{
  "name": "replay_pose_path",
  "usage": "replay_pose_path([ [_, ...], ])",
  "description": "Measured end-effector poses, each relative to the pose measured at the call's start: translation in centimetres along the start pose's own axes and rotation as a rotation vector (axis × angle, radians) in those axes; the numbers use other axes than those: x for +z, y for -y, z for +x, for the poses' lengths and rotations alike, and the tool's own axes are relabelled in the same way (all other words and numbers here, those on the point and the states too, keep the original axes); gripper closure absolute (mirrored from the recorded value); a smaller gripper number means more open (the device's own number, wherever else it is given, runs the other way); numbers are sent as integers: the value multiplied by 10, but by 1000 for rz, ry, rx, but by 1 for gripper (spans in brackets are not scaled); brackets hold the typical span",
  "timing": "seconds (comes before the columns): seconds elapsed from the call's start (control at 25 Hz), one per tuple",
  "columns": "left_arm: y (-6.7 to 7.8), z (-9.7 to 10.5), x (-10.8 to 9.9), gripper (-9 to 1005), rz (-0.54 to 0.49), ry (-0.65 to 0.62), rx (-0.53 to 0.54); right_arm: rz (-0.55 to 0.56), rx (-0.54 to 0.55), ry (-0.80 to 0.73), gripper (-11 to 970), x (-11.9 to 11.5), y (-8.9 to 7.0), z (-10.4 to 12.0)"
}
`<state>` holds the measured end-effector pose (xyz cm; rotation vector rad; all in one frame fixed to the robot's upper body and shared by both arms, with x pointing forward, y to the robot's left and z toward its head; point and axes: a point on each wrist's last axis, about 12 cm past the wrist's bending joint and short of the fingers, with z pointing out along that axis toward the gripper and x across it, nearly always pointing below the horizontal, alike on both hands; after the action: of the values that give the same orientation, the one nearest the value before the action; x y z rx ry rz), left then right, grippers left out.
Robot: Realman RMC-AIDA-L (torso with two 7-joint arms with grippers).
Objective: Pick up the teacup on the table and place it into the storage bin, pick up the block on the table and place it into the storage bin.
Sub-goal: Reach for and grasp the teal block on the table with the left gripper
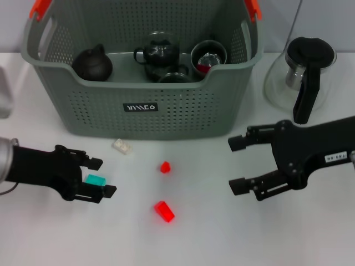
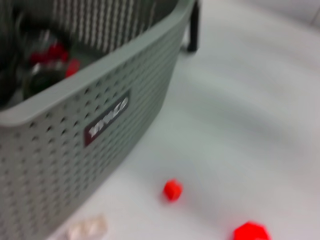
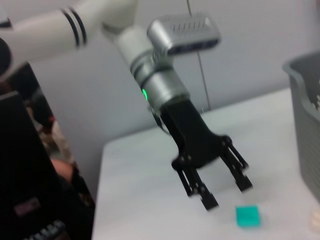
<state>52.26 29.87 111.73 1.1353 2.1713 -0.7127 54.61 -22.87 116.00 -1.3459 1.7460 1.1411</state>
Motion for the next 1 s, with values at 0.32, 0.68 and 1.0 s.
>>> replay_pose_path([
  [0.32,6,-46,20,246,-155,-266,-172,47,37,-108,13,1,6,14],
  [0.68,5,-62,39,246,-327,-393,-312,63,23,-156,13,3,11,22],
  [1.0,8,-61,57,250,-405,-459,-390,62,9,-187,12,9,14,29],
])
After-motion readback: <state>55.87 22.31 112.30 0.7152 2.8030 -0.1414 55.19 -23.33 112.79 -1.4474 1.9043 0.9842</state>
